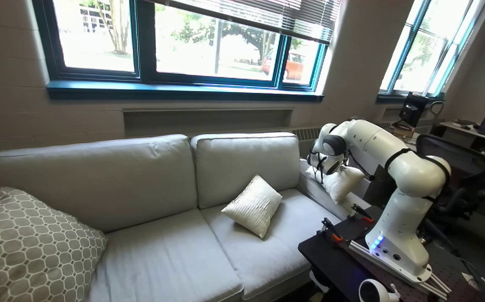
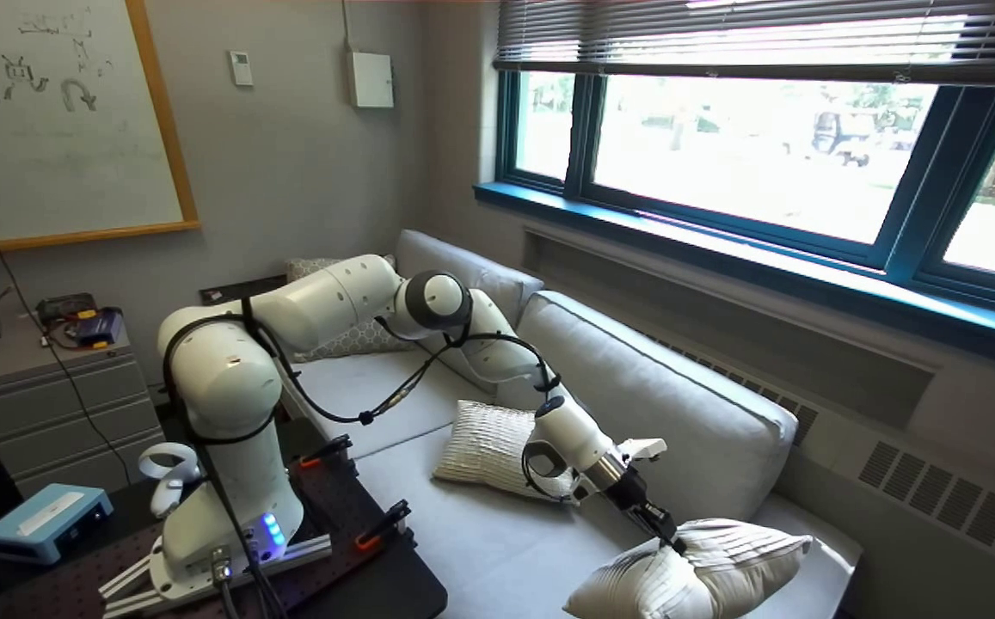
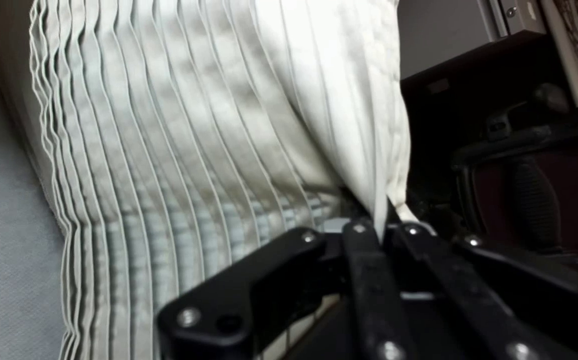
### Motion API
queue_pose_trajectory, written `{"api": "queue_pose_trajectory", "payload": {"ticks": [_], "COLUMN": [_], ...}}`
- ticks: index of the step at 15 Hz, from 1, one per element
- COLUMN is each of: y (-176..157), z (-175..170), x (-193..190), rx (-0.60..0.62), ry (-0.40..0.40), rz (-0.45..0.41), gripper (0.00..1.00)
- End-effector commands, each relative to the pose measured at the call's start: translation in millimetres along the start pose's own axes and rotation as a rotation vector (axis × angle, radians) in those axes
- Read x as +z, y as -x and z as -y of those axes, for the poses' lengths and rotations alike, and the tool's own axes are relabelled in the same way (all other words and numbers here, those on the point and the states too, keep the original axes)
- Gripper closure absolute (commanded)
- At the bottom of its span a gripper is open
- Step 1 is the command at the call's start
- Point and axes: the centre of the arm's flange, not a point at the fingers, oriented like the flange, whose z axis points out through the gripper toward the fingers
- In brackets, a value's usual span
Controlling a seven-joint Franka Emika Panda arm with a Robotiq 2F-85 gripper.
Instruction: Set the striped pillows against the armrest
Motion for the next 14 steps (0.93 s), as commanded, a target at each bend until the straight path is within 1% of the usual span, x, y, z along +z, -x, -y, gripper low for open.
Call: {"api": "queue_pose_trajectory", "payload": {"ticks": [1, 4, 8, 11, 14], "y": [12.5, 20.3, 24.6, 16.3, -2.0], "z": [1.6, -8.5, -26.4, -41.6, -54.7], "x": [-21.6, -26.3, -19.0, -6.3, 9.9], "rx": [0.011, 0.008, 0.003, -0.017, -0.041], "ry": [-0.002, 0.005, 0.039, 0.067, 0.097], "rz": [0.038, 0.055, 0.060, 0.033, -0.008], "gripper": [0.98, 0.98, 0.98, 0.98, 0.98]}}
